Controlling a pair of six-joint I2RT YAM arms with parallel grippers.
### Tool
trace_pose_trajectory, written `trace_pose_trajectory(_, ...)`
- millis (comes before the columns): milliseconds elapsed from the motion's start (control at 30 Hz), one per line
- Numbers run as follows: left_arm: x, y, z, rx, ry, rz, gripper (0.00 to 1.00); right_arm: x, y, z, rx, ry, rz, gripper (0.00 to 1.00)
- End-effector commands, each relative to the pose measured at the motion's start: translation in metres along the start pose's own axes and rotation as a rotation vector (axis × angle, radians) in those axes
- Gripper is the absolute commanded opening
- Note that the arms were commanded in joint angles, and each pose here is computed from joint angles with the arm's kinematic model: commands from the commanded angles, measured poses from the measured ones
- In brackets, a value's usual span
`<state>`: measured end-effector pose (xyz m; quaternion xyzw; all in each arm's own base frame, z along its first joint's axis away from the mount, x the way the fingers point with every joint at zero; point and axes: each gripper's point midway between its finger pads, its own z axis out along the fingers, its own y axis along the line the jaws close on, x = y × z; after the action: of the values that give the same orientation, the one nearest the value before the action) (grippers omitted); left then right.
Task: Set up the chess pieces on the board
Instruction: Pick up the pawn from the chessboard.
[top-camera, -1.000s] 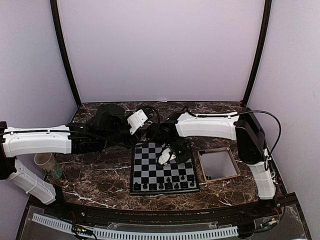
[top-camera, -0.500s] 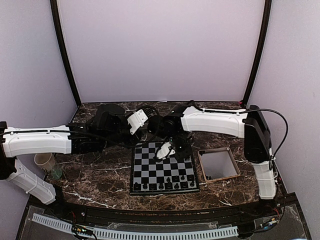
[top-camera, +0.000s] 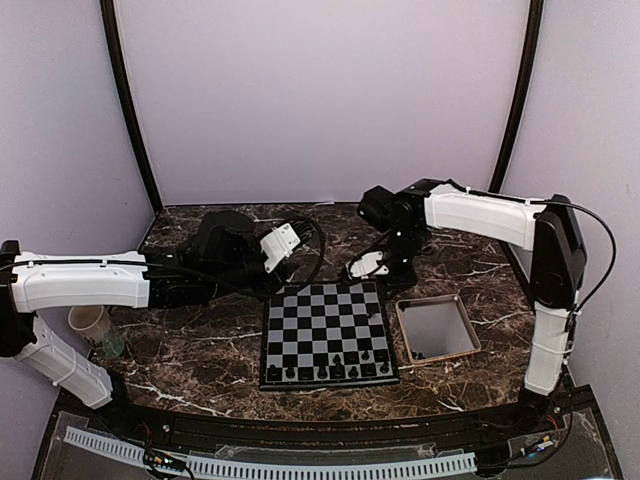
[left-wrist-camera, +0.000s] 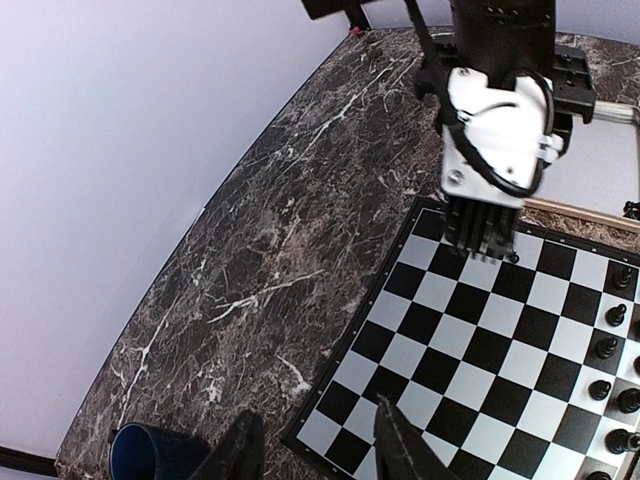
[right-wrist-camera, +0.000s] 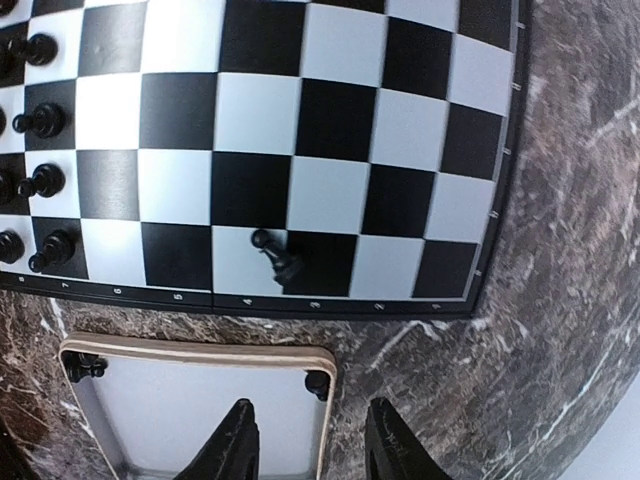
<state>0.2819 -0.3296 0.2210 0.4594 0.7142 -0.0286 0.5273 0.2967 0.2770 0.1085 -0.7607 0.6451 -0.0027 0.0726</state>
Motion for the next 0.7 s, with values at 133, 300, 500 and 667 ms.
trace_pose_trajectory(133, -0.005, 0.005, -0.002, -0.009, -0.020, -0.026, 0.40, -0.027, 0.005, 0.028, 0.021, -0.088, -0.234, 0.37)
trace_pose_trajectory(300, -0.004, 0.004, 0.001, -0.003, -0.013, -0.019, 0.40, -0.028, 0.008, 0.045, 0.001, -0.047, -0.278, 0.38)
trace_pose_trajectory(500, -0.002, 0.003, 0.002, 0.000, -0.008, -0.015, 0.40, -0.020, 0.022, 0.060, -0.069, 0.002, -0.298, 0.38)
trace_pose_trajectory(667, -0.001, 0.002, 0.003, 0.006, -0.003, -0.013, 0.40, -0.012, 0.026, 0.069, -0.101, 0.039, -0.274, 0.34)
